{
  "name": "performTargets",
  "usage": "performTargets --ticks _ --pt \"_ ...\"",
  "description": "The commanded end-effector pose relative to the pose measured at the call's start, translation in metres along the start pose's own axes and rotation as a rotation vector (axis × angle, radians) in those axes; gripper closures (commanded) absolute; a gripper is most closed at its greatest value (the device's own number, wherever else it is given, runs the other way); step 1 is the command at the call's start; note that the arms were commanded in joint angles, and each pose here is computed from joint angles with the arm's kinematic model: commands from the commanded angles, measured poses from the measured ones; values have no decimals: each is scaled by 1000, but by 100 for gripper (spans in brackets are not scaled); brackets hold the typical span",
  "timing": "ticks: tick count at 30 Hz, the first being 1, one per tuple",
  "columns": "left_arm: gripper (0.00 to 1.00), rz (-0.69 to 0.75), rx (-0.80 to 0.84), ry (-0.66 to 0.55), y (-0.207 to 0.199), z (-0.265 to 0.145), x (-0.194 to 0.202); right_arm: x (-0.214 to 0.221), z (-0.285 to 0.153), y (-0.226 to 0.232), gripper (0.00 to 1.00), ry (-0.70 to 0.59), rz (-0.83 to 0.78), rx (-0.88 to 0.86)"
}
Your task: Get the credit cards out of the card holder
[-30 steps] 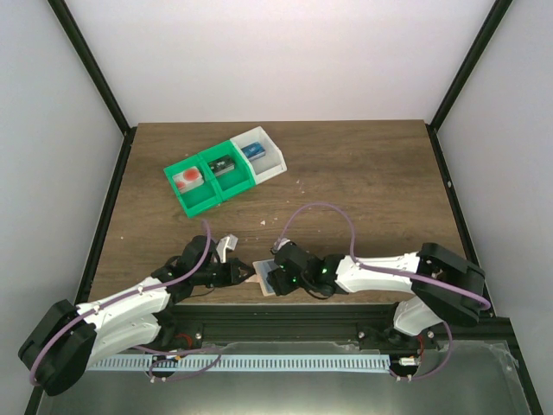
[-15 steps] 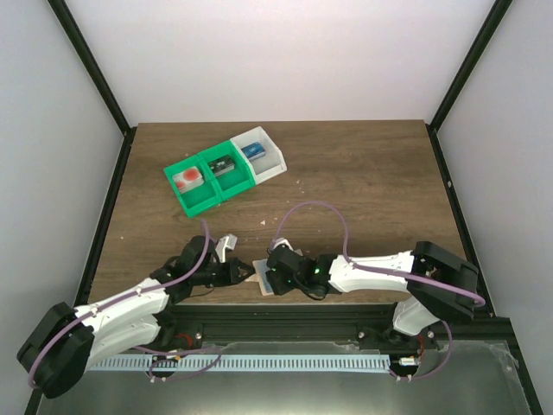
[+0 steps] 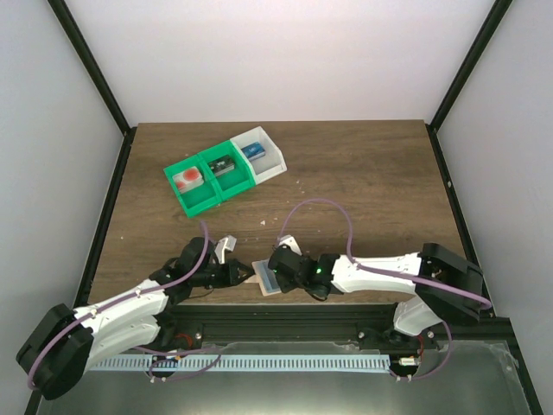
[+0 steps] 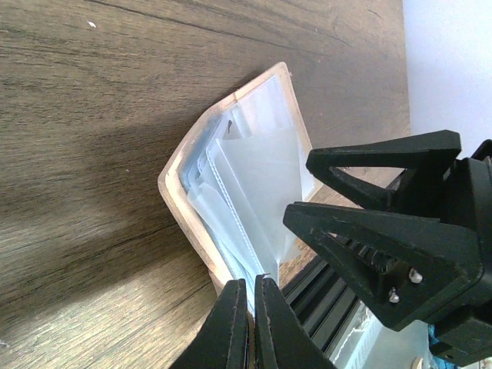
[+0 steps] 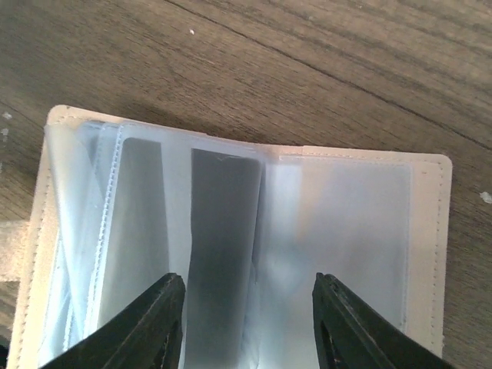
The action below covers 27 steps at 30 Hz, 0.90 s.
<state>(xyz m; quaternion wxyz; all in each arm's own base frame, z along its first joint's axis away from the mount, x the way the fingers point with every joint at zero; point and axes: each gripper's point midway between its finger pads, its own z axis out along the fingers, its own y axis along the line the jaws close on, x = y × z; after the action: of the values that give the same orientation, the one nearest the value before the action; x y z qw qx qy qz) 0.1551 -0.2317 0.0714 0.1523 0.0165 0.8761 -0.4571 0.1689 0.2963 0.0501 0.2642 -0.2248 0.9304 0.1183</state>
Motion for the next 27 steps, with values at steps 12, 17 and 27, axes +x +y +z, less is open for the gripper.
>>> performTargets --ticks 12,17,27 --pt "100 8 21 -4 -4 0 -2 -7 -7 36 60 -44 16 -209" --pt "100 5 20 4 -2 0 1 -3 1 33 68 -31 17 -174" --pt "100 6 16 -7 -2 -2 0 -4 3 21 88 -28 14 -102"
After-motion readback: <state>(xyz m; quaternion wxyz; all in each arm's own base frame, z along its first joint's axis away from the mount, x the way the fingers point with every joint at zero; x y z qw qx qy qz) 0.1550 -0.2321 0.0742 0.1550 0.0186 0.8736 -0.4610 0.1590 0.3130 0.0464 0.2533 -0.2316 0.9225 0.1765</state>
